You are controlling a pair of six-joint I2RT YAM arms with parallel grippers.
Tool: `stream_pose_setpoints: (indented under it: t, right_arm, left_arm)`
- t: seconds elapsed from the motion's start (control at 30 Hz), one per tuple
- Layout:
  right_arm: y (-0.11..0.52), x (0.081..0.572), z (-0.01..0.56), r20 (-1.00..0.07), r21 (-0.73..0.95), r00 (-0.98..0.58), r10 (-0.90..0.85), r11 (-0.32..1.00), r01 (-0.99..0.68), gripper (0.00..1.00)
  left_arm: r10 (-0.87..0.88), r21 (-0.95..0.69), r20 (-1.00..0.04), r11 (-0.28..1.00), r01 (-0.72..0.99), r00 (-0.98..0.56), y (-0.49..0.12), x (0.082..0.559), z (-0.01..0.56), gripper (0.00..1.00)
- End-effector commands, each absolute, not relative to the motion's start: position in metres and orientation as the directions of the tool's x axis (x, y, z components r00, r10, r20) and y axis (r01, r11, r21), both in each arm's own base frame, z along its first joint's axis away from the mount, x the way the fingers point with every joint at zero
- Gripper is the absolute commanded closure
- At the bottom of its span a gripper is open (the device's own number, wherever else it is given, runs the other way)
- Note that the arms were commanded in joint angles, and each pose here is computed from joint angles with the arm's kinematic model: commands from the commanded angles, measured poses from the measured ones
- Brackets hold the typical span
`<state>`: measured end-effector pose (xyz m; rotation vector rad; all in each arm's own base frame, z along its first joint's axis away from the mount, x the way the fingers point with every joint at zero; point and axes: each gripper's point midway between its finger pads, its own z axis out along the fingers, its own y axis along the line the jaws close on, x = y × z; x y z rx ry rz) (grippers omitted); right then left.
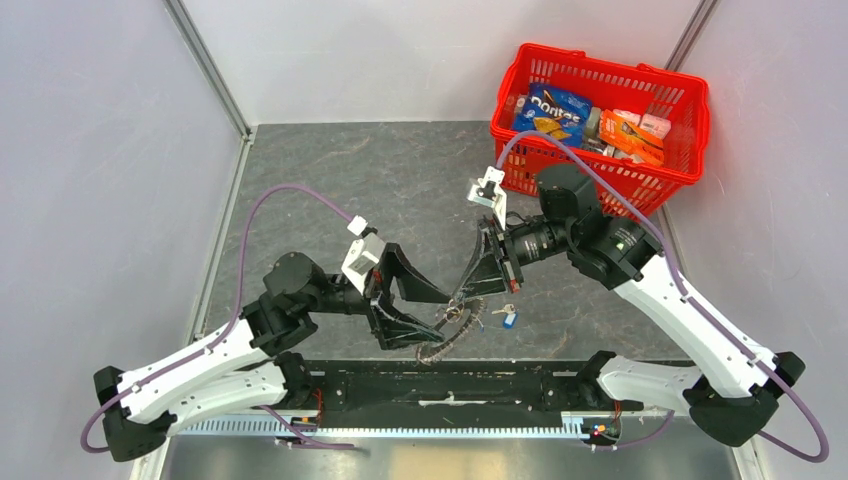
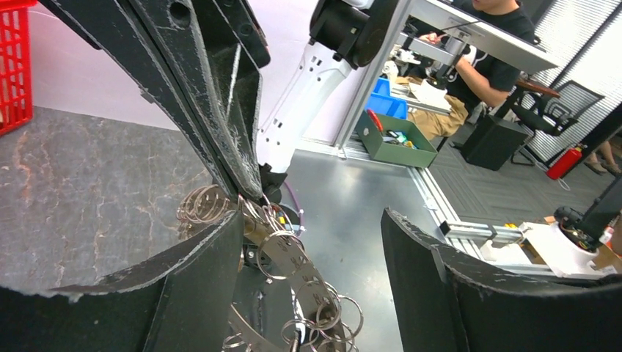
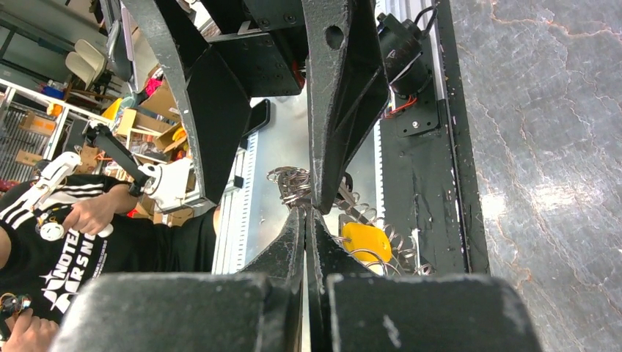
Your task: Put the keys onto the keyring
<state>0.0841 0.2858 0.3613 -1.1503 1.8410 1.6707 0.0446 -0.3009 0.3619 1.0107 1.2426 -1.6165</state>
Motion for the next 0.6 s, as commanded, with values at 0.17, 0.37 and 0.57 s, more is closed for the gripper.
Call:
stream_pose_setpoints:
  t: [0.17,0.37,0.57]
  right_arm:
    - [0.275,0.066,0.399,-0.839,0.527,-0.482,-0.251,-0.159,-0.835,1.0]
    - [0.274,0.065,0.399,-0.841,0.525,-0.48,-0.25,-0.159,-0.836,1.0]
    - [0.274,0.065,0.399,-0.838,0.53,-0.485,-0.251,-0.157,-0.834,1.0]
  left_arm:
    - [-0.17,-0.27,-0.934,-0.245,0.931,-0.315,-0.292,0.027,0.378,0.28]
    - [-0.171,-0.261,-0.934,-0.27,0.927,-0.313,-0.289,0.022,0.381,0.32]
    - [-0.164,-0.264,-0.932,-0.299,0.917,-0.322,-0.291,0.019,0.379,0.43]
